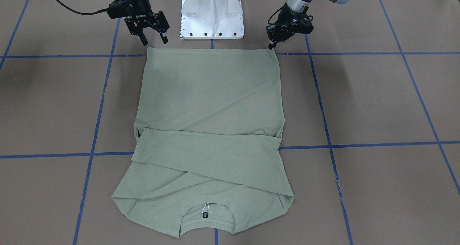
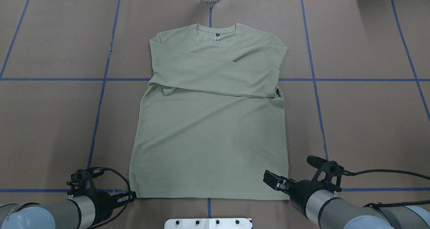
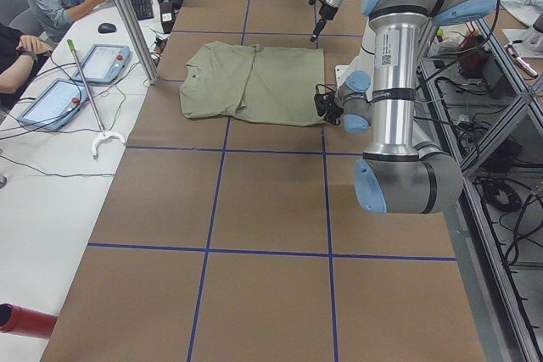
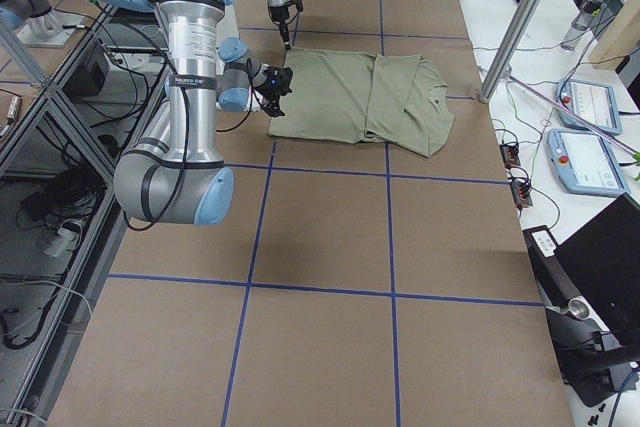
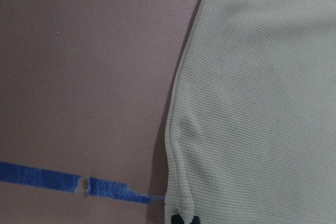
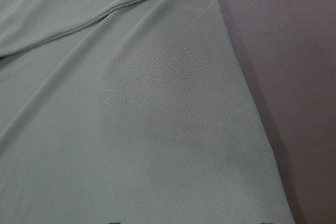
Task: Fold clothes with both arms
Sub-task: 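Grasp the hem corners nearest the robot with both grippers, then lift the hem with both grippers and carry it toward the collar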
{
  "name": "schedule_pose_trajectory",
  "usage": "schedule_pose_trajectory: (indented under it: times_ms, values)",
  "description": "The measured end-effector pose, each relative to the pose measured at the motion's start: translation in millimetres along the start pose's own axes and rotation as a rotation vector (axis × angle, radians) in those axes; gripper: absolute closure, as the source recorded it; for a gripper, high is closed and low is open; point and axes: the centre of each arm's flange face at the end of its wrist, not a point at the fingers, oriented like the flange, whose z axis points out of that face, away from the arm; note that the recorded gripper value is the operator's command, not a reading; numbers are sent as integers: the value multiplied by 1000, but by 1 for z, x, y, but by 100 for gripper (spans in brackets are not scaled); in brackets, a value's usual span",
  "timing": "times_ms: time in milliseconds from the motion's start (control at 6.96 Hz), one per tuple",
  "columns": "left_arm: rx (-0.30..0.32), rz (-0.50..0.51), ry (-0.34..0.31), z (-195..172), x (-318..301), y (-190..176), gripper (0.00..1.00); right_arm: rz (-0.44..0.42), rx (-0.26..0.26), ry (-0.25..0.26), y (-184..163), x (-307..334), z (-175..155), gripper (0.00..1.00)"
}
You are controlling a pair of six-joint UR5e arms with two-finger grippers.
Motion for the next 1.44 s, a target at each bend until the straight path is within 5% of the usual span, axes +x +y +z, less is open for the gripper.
schedule_pose_trajectory:
  times_ms: [287, 719, 1437]
  values:
    - [-8, -6, 30, -11, 12, 0, 100, 121, 22, 103, 22, 5, 8, 30]
    - [-14, -11, 48, -15, 20, 1, 100, 116, 53, 194, 51, 26, 28, 28]
    - [-17, -12, 51, -16, 20, 1, 100, 89, 78, 216, 59, 39, 41, 29]
